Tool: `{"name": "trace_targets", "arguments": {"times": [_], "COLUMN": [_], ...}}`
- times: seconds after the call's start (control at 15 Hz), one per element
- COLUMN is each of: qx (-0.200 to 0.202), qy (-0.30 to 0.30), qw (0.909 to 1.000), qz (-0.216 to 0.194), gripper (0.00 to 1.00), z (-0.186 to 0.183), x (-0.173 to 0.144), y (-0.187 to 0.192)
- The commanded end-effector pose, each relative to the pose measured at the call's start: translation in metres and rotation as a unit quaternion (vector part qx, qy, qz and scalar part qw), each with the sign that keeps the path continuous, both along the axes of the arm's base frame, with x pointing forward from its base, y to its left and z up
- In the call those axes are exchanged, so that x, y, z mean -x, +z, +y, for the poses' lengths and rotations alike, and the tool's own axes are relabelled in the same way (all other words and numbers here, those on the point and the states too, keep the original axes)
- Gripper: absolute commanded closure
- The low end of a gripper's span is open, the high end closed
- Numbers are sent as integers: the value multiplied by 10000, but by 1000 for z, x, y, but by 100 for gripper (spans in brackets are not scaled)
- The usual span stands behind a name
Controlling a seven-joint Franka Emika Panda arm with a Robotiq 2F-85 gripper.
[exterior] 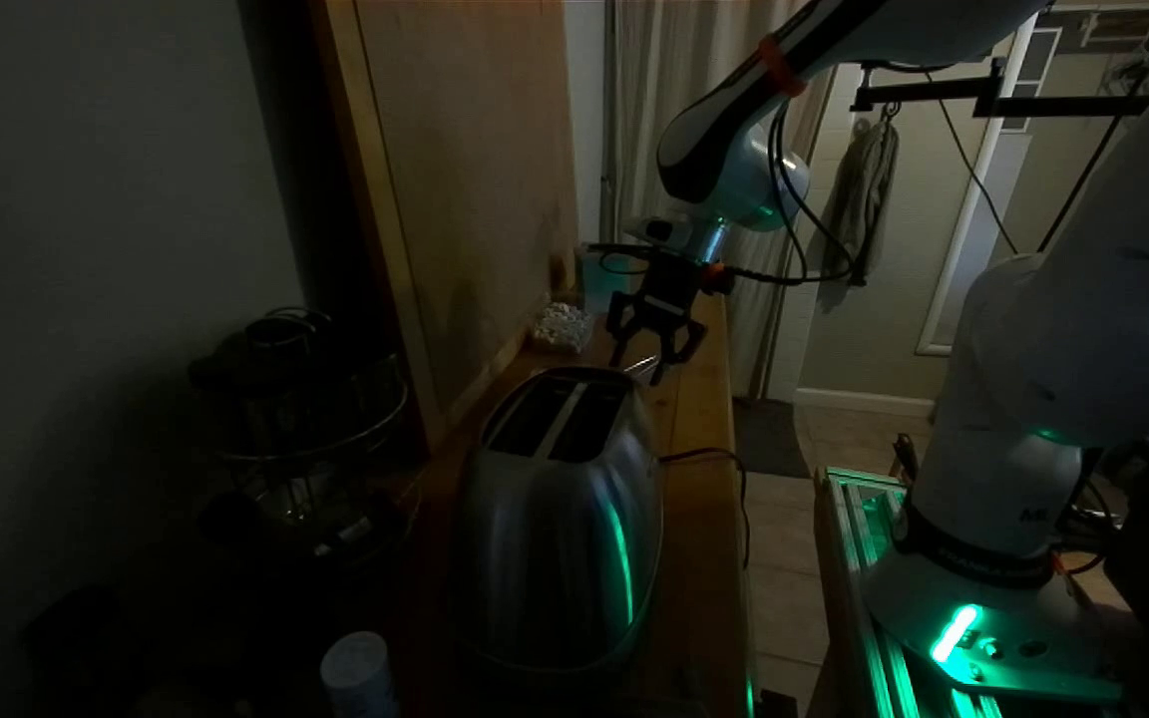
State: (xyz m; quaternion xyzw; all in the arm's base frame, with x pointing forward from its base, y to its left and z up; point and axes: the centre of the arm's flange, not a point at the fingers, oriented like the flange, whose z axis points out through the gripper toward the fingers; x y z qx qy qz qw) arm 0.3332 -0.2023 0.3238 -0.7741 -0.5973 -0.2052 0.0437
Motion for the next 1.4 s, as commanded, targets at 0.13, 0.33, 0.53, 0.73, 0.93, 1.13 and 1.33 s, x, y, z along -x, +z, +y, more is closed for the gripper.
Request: {"name": "trace_targets", "arguments": {"times": [0.13,0.33,0.53,0.73,0.93,1.13,1.33], "qx": [6,19,19,34,55,53,14], "qy": [31,19,-5,-65,-100,-121,-170], "qw": [10000,10000,10000,10000,9999,9999,9998], "qz": [-14,3,4,-7,-35,-29,-65], "gripper": [40,56,77,98,100,100,100], "z": [5,7,10,11,13,14,15], "x": [-3,-7,-10,-12,-13,-13,-14], "y": [1,-1,-1,-1,0,-1,0]}}
